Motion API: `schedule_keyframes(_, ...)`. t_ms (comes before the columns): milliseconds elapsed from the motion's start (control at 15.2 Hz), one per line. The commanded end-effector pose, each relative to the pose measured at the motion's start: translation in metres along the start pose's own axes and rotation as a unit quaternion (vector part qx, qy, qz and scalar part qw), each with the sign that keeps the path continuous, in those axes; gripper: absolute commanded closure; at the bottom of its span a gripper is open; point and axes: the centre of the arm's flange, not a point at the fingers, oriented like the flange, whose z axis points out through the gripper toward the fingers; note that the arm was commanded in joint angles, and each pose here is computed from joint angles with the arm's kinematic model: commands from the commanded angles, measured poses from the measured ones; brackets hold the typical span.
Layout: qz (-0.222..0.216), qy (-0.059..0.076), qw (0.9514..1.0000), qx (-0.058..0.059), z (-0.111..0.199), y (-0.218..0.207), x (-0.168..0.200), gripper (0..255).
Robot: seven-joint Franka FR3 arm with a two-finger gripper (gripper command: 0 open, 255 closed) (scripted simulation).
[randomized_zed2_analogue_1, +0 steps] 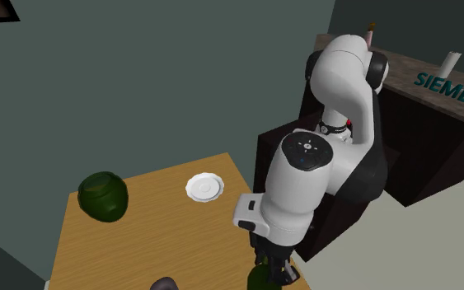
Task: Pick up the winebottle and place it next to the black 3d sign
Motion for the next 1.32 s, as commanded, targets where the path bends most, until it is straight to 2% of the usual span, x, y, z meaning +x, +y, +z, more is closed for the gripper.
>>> schedule_keyframes(0,0.000,0.001,1.0000,0.000,0.010,0.000,0.000,255)
schedule_keyframes(1122,0.000,0.001,1.0000,0.000,0.099,0.000,-0.008,255)
schedule_keyframes(1254,0.000,0.001,1.0000,0.000,0.102,0.000,-0.008,255)
